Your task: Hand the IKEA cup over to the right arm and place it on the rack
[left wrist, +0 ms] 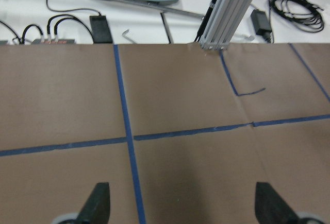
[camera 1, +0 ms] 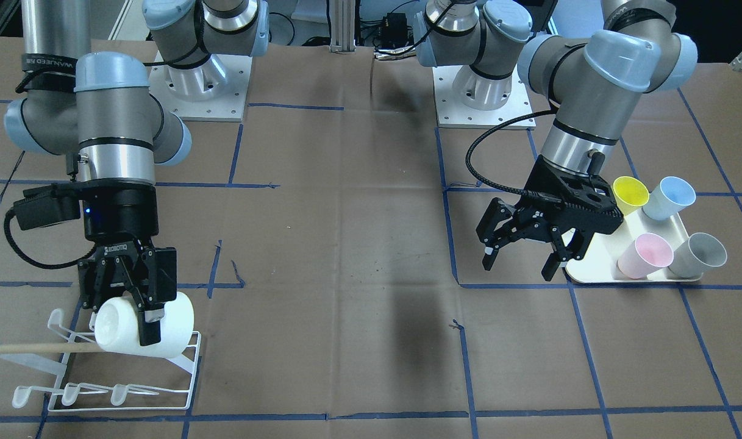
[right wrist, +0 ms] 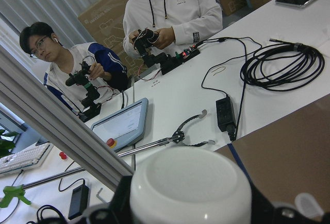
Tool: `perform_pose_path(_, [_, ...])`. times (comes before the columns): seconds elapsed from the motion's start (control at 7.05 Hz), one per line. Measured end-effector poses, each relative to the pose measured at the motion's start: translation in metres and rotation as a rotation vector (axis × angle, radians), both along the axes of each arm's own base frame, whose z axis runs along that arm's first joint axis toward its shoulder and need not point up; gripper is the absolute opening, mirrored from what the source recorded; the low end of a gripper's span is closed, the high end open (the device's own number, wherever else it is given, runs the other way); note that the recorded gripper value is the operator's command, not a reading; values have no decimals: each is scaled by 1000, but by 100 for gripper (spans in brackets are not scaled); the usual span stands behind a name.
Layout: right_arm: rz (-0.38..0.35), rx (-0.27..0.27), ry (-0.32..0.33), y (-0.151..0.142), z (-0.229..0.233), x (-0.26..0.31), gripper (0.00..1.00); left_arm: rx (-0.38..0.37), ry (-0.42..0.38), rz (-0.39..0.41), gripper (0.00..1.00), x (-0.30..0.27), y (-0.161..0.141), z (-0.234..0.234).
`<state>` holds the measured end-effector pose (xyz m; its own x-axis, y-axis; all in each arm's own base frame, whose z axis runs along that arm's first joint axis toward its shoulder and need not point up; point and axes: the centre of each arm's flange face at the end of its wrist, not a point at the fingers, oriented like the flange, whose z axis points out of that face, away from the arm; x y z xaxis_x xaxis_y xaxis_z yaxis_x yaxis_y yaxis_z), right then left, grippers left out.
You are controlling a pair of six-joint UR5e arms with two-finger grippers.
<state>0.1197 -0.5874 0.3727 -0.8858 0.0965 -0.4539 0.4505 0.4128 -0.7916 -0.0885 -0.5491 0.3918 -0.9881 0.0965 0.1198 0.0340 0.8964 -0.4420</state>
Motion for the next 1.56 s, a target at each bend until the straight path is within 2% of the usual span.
perform_pose_path(0.14, [21,-17,131,-8,-3,-15,24,126,-35,38,99,-6,0,28])
perform_pose_path(0.43, [54,-66,309,-34,-12,-35,24,325,-66,75,99,-14,7,84])
perform_pose_path(0.57, [69,-99,379,-46,-21,-41,24,387,-67,92,99,-15,12,103])
perform_pose_path(0.71, [79,-126,429,-54,-33,-44,24,418,-79,101,99,-14,16,109])
perform_pose_path(0.85, [83,-137,450,-57,-44,-45,24,438,-110,108,98,-10,19,108])
perform_pose_path(1.13, [91,-112,453,-54,-66,-45,24,473,-168,89,97,4,27,92])
perform_pose_path(1.42, [99,-75,446,-49,-85,-44,24,504,-220,27,97,52,36,77])
perform_pose_path(1.56, [101,-63,443,-50,-93,-44,29,519,-223,6,97,85,46,71])
